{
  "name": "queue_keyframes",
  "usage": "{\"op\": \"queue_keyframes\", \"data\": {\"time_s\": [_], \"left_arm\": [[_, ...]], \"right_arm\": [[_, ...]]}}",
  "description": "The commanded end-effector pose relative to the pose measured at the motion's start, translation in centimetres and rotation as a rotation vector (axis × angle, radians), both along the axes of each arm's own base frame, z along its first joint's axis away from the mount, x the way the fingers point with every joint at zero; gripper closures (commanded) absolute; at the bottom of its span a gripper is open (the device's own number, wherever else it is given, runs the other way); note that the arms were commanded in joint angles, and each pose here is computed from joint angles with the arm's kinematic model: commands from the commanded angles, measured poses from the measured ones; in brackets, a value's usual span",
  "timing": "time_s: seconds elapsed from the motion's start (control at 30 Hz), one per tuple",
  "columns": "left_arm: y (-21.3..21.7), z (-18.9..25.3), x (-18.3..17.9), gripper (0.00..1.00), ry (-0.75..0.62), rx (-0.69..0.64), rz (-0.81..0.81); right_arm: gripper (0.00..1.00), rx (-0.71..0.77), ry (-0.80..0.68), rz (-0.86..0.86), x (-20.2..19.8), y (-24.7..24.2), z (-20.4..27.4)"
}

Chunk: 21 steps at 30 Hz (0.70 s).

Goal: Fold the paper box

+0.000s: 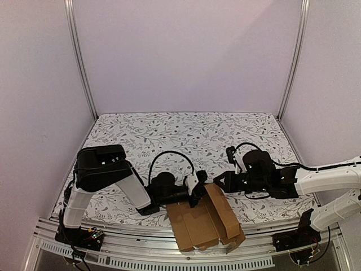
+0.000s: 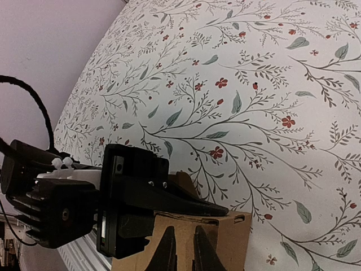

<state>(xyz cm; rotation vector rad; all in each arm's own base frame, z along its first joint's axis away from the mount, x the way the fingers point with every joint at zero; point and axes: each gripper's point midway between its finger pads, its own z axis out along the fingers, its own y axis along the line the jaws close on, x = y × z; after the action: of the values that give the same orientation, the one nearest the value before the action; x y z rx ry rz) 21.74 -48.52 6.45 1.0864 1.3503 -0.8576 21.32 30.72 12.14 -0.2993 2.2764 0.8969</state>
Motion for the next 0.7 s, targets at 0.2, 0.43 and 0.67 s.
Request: {"op": "queue_keyframes", "data": {"time_s": [0.2,0.43,0.67], "left_arm": [[0.7,-1.7,-0.8,0.85,-0.002,0.042,0.003],[0.8,-2.6,-0.9,0.78,0.017,0.042,0.004],[0.0,-2.6,-0.6,0.76,0.017,0.029,-0.002]], "right_arm": [[0.94,-0.054,0.066,0.024,-0.9,0.0,-2.5],[0.97,-0.079,0.089,0.022,-1.1,-0.3,-3.4],[0.98,-0.086,0.092,0.023,-1.3,-0.6,-3.3]]}}
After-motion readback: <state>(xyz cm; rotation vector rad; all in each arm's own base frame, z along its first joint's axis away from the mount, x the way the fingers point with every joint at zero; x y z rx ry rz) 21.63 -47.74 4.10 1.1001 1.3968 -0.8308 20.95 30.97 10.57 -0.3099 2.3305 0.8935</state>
